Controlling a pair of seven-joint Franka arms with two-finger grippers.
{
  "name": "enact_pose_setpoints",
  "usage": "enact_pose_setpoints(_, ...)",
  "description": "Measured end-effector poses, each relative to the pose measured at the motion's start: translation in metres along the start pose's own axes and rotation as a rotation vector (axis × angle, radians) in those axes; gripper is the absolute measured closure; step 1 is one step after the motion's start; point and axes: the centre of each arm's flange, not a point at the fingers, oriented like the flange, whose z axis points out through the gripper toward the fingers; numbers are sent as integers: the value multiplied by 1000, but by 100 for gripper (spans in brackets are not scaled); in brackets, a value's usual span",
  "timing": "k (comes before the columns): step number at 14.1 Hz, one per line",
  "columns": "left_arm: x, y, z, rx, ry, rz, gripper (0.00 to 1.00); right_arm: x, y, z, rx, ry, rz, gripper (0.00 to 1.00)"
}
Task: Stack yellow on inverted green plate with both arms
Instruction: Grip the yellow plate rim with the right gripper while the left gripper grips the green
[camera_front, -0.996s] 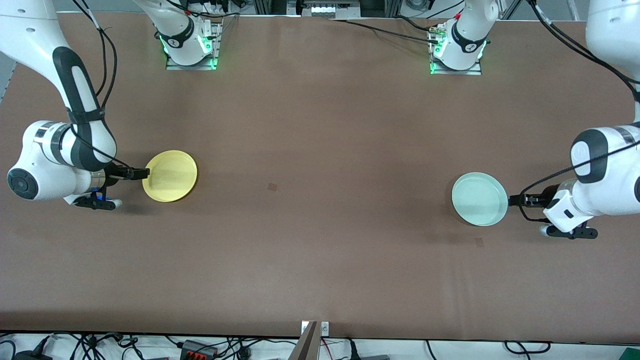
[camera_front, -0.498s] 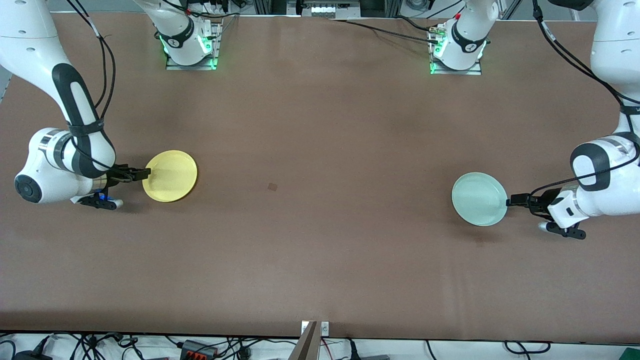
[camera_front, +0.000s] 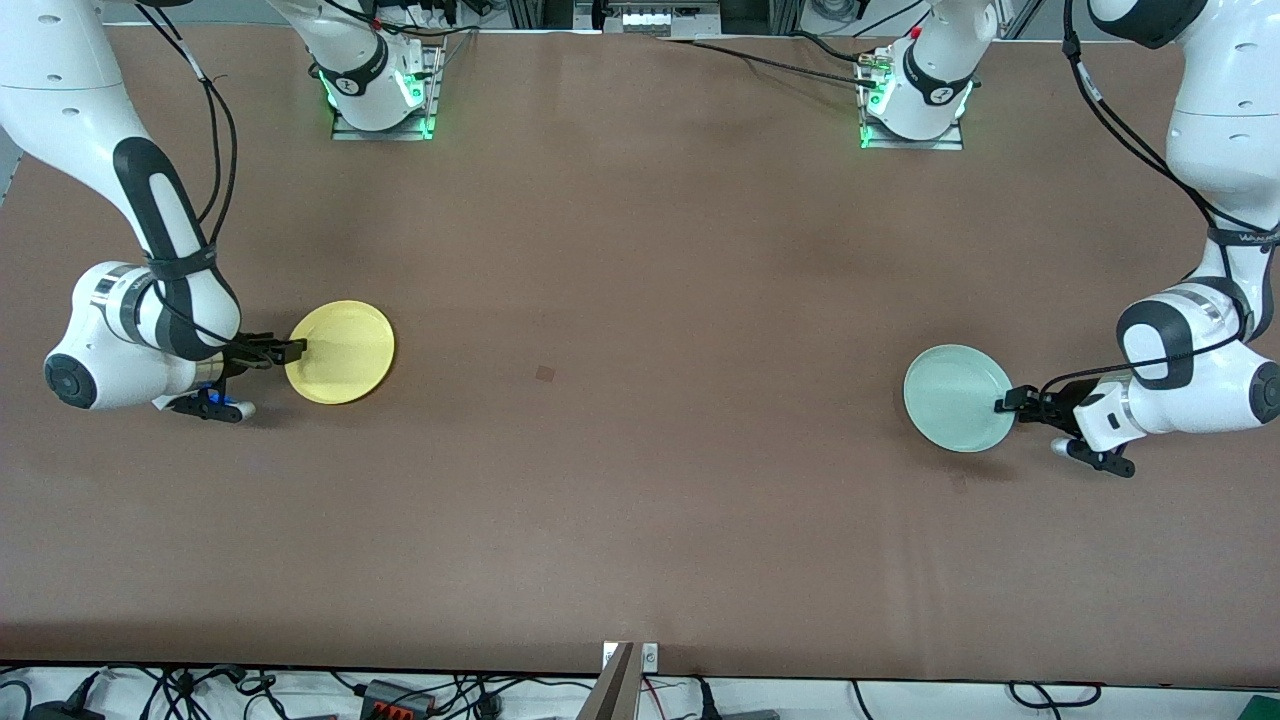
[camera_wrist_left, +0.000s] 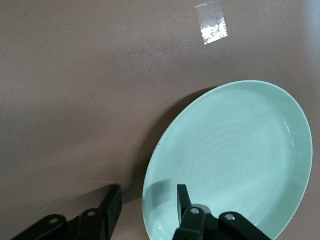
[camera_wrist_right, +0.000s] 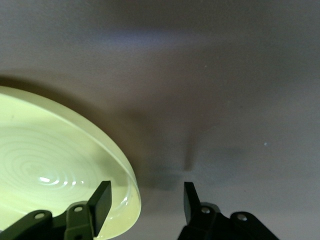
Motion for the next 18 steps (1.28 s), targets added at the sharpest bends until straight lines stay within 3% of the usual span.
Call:
enact_pose_setpoints(1, 0, 0, 1, -2, 0, 5, 50, 0, -1, 1, 0, -1, -2, 38)
enact_pose_setpoints(4, 3, 2, 1, 3, 9, 16, 85, 0, -4, 1, 0, -2, -7, 74)
enact_pose_setpoints(6, 6, 2, 0, 13, 24, 22, 97, 0, -6, -1, 3, -5, -12, 95)
enact_pose_setpoints(13, 52, 46, -37, 90, 92, 120, 97, 0, -8, -6, 5, 1, -29, 97)
enact_pose_setpoints(18, 86, 133, -85, 357, 63, 167, 97, 3, -31, -72, 6, 14, -93, 97)
